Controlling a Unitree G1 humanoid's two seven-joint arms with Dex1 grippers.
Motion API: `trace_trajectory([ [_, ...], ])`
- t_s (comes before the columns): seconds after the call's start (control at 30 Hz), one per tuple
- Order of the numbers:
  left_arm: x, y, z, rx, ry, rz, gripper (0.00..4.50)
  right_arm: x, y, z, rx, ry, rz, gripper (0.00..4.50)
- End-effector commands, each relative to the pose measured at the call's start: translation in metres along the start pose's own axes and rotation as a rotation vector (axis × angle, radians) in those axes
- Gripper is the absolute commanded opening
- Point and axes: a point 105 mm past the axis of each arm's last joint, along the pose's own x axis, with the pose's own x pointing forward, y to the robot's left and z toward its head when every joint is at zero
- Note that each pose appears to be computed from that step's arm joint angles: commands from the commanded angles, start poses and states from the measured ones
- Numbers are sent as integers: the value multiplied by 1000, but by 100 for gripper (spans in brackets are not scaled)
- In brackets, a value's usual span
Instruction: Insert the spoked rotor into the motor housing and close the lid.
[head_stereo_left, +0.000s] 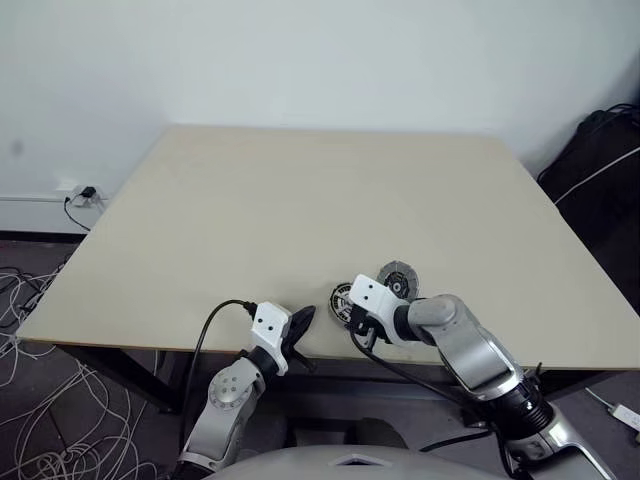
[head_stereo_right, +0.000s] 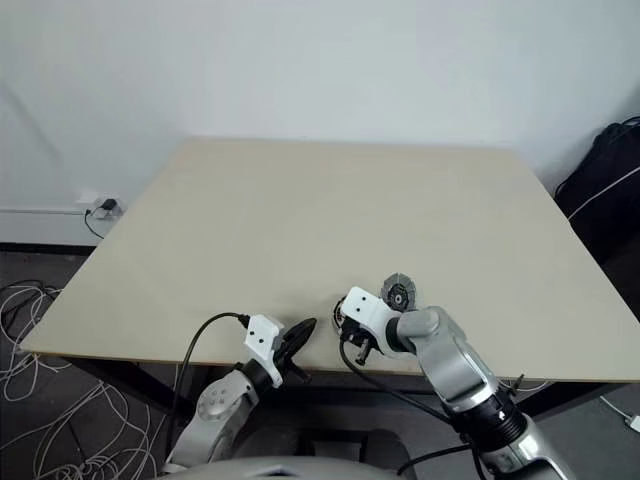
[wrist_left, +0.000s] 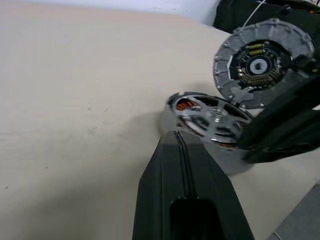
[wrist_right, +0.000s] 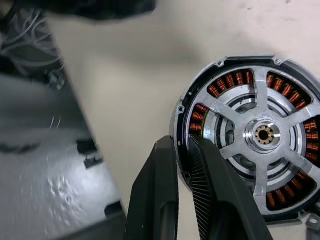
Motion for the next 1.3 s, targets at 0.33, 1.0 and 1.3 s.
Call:
trace_trajectory([
  [0.33, 23, -15, 26, 15, -62, -7, 0, -2, -40, 28, 163, -82, -226, 108],
  [1.0, 11, 12, 3, 7, -22, -3, 0, -52, -91, 103, 203, -551, -620, 45],
  [1.3, 6, 11, 6, 13, -31, -12, 0, -92, -124, 40, 235, -421, -1133, 2],
])
